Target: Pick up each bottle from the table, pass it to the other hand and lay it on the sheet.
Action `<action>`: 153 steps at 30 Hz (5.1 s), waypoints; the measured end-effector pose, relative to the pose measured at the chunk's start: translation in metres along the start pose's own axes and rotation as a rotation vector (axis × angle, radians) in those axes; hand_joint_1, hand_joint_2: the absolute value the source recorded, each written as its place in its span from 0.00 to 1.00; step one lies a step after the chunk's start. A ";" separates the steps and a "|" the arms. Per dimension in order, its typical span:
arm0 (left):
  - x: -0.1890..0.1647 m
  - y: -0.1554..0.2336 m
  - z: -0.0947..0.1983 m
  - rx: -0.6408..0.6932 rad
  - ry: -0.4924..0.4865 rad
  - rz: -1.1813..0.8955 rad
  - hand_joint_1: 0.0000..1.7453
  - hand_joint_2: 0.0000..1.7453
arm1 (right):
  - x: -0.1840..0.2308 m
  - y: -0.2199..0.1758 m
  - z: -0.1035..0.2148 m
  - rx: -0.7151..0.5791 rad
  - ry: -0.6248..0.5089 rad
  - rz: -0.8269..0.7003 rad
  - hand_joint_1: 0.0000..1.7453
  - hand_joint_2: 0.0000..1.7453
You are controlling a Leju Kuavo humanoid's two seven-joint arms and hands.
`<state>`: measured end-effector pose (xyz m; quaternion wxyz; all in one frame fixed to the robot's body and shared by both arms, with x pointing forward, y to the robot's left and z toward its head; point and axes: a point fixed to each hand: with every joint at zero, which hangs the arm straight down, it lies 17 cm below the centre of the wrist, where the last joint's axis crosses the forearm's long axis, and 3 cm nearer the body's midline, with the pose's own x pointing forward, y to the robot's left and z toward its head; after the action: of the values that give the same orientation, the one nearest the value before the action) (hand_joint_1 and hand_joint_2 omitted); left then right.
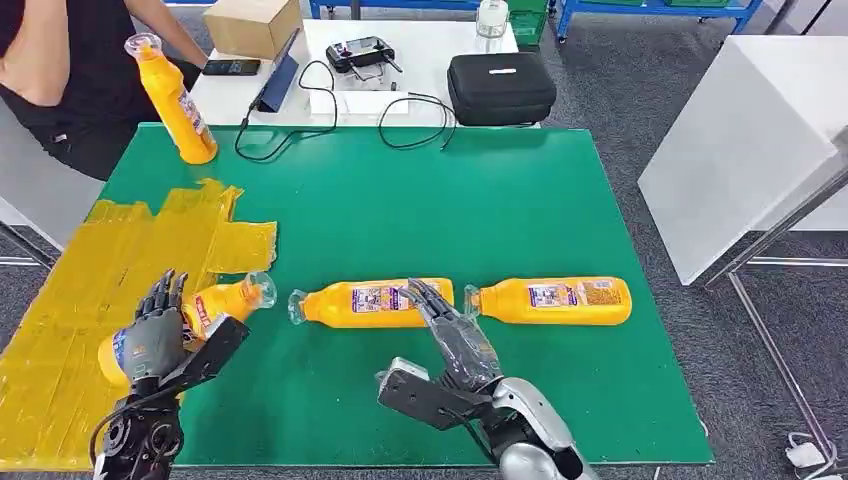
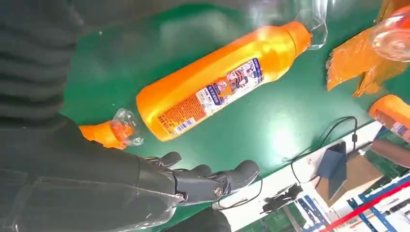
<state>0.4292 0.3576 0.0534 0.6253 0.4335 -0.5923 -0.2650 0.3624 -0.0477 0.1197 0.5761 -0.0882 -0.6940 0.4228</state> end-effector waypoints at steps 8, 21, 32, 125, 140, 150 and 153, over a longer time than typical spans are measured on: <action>-0.010 0.001 -0.005 0.001 0.058 0.027 0.00 0.00 | -0.012 0.002 -0.005 0.025 0.034 0.036 0.00 1.00; -0.004 0.010 -0.013 -0.002 0.100 0.408 0.00 0.00 | -0.040 -0.010 -0.025 0.021 0.090 0.166 0.00 1.00; 0.000 0.003 -0.004 -0.007 0.116 0.471 0.00 0.00 | -0.046 -0.014 -0.031 0.025 0.100 0.188 0.00 1.00; 0.142 0.103 -0.008 0.177 -0.156 1.229 0.00 0.00 | -0.157 0.084 -0.068 0.494 0.356 0.748 1.00 1.00; 0.145 0.095 -0.005 0.113 -0.149 1.280 0.00 0.00 | -0.140 0.088 -0.074 0.444 0.343 0.514 1.00 1.00; 0.134 0.065 0.043 -0.060 -0.133 1.477 0.00 1.00 | -0.042 0.026 -0.076 0.072 0.097 0.128 1.00 1.00; 0.131 0.061 0.052 -0.075 -0.122 1.491 0.00 1.00 | -0.017 0.010 -0.066 0.019 0.038 0.114 1.00 1.00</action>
<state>0.3885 0.2650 0.1686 0.6193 -0.1197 -0.7535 0.1854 0.4224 -0.0199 0.0993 0.5648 -0.1302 -0.6729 0.4597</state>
